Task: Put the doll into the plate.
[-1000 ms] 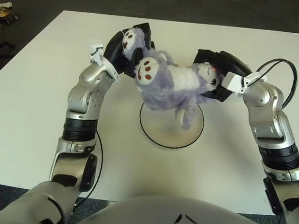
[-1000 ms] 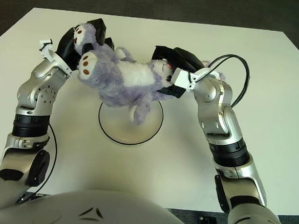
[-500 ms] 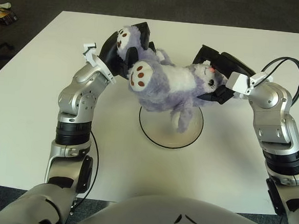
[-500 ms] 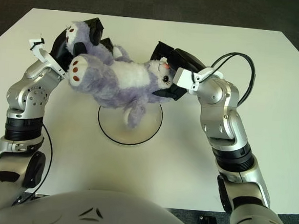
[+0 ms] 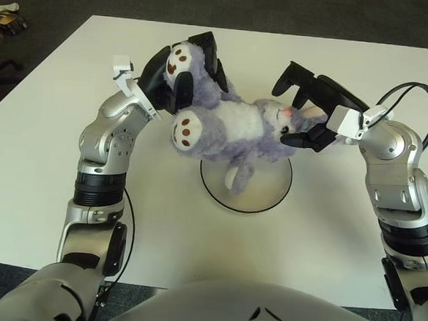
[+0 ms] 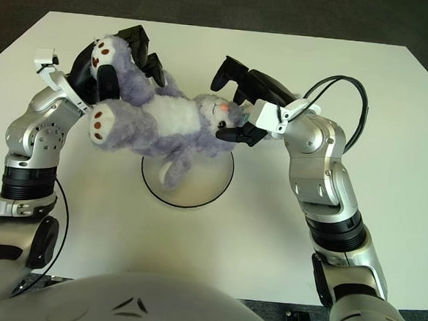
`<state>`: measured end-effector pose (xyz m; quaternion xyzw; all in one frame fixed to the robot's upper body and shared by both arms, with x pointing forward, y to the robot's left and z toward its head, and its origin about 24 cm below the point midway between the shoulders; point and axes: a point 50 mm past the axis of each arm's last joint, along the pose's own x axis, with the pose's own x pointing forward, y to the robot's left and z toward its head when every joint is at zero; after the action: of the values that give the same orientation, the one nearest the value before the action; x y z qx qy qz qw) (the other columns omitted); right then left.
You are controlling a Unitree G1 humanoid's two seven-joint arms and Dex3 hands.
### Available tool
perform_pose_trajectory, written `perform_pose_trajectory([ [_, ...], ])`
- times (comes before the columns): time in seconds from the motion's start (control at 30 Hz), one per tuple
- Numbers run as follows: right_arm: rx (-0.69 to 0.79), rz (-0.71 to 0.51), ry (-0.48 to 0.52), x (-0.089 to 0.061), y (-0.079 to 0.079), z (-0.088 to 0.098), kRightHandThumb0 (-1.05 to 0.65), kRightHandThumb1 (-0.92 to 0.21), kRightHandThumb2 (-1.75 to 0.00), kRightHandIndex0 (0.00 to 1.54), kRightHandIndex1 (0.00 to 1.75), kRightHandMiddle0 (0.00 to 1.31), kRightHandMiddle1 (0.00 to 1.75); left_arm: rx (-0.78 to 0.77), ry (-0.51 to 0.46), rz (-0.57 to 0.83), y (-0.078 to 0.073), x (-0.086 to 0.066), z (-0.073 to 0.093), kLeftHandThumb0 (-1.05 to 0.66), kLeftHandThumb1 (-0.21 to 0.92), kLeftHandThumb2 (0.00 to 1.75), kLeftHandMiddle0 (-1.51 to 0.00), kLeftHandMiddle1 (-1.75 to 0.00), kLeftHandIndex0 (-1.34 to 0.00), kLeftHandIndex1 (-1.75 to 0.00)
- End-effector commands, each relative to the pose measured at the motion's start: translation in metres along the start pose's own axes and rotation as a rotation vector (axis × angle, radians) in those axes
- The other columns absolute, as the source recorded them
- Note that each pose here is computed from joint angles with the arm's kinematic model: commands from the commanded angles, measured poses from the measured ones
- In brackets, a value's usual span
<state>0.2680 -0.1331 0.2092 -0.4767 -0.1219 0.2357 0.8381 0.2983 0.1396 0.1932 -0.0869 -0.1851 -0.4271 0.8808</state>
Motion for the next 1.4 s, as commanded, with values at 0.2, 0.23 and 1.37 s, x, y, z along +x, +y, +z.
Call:
perform_pose_trajectory([
  [0.2, 0.061, -0.01, 0.014, -0.006, -0.003, -0.004, -0.54, -0.14, -1.1, 0.05, 1.32, 0.0, 1.17, 0.09, -0.038, -0.003, 0.003, -0.009, 0.002, -0.3, -0.04, 1.38, 0.0, -1.46, -0.05, -1.56],
  [0.23, 0.067, -0.006, 0.011, -0.007, -0.003, -0.004, -0.54, -0.15, -1.1, 0.05, 1.32, 0.0, 1.17, 0.074, -0.036, -0.007, 0.004, -0.009, 0.001, -0.3, -0.05, 1.39, 0.0, -1.44, -0.04, -1.54],
  [1.37, 0.116, 0.05, -0.016, -0.011, -0.012, -0.014, -0.53, -0.17, -1.03, 0.0, 1.0, 0.0, 1.08, -0.103, 0.008, -0.237, 0.03, 0.007, -0.018, -0.92, 0.86, 0.44, -0.04, -0.76, 0.0, -0.82],
])
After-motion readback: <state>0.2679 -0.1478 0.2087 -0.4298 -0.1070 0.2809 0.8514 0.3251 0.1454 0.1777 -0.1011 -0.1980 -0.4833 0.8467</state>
